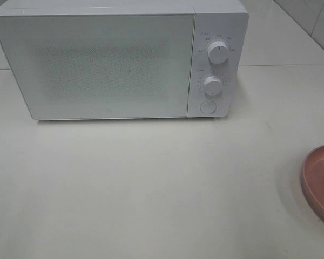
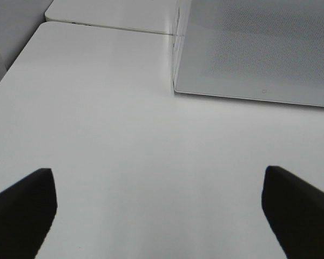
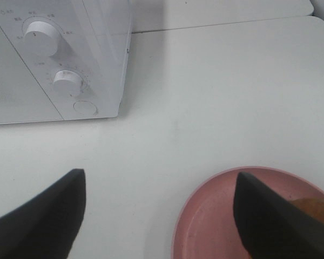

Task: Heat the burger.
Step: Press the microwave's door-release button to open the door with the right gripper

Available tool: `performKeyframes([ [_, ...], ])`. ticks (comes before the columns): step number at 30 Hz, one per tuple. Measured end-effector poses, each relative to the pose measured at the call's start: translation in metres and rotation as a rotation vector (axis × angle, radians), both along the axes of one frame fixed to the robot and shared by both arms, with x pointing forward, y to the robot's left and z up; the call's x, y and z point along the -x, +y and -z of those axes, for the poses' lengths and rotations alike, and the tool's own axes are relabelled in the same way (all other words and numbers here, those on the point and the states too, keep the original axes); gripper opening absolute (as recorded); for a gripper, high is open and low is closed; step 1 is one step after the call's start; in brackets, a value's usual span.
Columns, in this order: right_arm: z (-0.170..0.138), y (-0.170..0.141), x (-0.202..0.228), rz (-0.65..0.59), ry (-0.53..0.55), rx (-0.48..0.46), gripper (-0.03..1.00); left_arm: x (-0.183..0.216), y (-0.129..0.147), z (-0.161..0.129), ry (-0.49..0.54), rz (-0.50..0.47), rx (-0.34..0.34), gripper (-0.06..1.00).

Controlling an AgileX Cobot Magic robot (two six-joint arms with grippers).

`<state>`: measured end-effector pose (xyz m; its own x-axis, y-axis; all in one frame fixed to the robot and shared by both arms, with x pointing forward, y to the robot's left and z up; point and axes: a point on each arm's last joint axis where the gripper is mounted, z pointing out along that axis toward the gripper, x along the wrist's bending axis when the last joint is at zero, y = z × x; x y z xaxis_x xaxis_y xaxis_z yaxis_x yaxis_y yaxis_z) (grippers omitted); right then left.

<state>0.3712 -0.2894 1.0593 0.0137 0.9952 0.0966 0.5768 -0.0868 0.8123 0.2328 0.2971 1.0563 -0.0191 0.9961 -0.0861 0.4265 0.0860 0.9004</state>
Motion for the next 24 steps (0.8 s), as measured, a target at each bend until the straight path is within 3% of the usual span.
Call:
performKeyframes([
  [10, 0.026, 0.002, -0.03, -0.027, -0.024, 0.043, 0.71, 0.0, 0.0, 0.0, 0.0, 0.0, 0.0, 0.97],
  [24, 0.057, 0.01, -0.073, -0.071, -0.166, 0.017, 0.71, 0.0, 0.0, 0.0, 0.0, 0.0, 0.0, 0.97],
])
